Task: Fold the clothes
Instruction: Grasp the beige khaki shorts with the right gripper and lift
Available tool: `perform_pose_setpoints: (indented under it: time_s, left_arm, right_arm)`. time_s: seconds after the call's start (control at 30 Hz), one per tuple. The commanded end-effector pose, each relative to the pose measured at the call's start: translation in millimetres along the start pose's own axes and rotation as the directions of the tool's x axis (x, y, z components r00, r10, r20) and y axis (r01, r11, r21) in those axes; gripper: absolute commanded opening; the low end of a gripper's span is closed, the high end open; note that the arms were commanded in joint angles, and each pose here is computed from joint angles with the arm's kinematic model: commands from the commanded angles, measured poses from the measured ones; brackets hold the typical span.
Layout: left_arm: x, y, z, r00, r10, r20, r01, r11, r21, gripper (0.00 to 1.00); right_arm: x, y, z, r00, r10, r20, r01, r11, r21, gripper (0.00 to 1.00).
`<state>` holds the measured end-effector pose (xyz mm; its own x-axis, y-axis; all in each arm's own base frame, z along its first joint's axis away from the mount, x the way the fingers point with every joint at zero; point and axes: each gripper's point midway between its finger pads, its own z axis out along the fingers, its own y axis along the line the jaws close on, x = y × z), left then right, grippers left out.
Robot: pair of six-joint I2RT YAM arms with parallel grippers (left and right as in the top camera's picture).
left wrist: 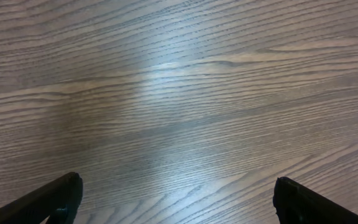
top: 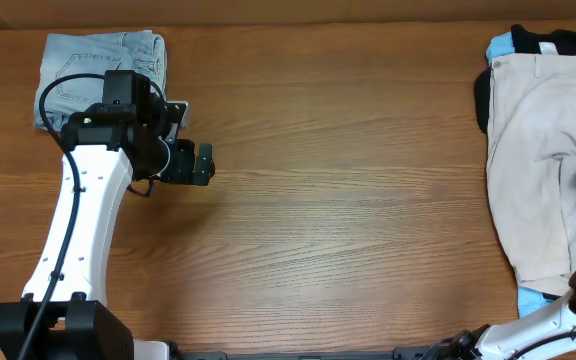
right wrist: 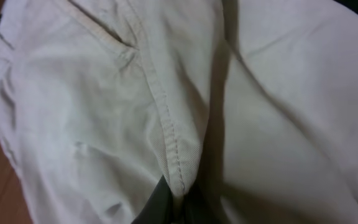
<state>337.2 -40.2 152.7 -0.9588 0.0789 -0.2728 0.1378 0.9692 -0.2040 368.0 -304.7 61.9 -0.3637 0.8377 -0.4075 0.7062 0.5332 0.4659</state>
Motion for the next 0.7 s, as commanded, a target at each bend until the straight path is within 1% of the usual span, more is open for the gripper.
perform_pose_setpoints:
  time_s: [0.0,0.07,0.13,0.2,0.27,0.33,0.4,0.43,0.5,0.57,0.6,0.67]
  left_arm:
    - [-6,-2,-5,1.000,0.013,0.022,-0.013,1.000,-0.006,1.00]
    - [-8,-2,-5,0.999,0.015,0.029,-0.014,1.000,-0.007,1.00]
    - [-9,-2,-5,0.999,0.016,0.033,-0.015,1.000,-0.007,1.00]
    - [-9,-1,-5,0.999,0.014,0.033,-0.014,1.000,-0.008,1.00]
    - [-9,0,-5,0.999,0.012,0.035,-0.011,1.000,-0.009,1.00]
    - [-11,3,-6,0.999,0.003,0.043,-0.003,1.000,-0.012,1.00]
    - [-13,9,-7,0.998,-0.026,0.056,0.027,1.000,-0.016,1.00]
    - [-15,16,-9,0.996,-0.061,0.067,0.063,0.998,-0.021,1.00]
    - [-15,27,-11,0.991,-0.107,0.077,0.110,0.994,-0.028,1.00]
    - [-15,39,-14,0.986,-0.146,0.086,0.150,0.988,-0.035,1.00]
    - [-13,53,-18,0.978,-0.183,0.096,0.188,0.981,-0.045,1.00]
    - [-11,65,-21,0.971,-0.214,0.104,0.220,0.974,-0.053,1.00]
  right_arm:
    - [-30,56,-52,0.993,-0.064,0.098,0.075,0.992,-0.106,0.04]
    - [-23,76,-70,0.994,-0.080,0.080,0.091,0.984,-0.150,0.04]
    - [-8,99,-85,0.994,-0.099,0.040,0.105,0.970,-0.219,0.04]
    - [29,139,-100,0.987,-0.153,-0.050,0.130,0.944,-0.304,0.04]
    - [61,162,-104,0.972,-0.197,-0.128,0.144,0.930,-0.337,0.04]
    - [99,183,-104,0.942,-0.256,-0.219,0.165,0.918,-0.360,0.04]
    - [144,207,-104,0.892,-0.333,-0.307,0.202,0.899,-0.390,0.04]
    - [182,226,-106,0.839,-0.407,-0.360,0.242,0.873,-0.423,0.04]
    - [224,247,-112,0.772,-0.494,-0.399,0.292,0.834,-0.468,0.04]
    - [271,270,-123,0.690,-0.590,-0.419,0.341,0.776,-0.530,0.04]
    - [315,288,-136,0.607,-0.677,-0.416,0.383,0.708,-0.594,0.05]
    - [363,303,-154,0.511,-0.762,-0.399,0.415,0.625,-0.661,0.07]
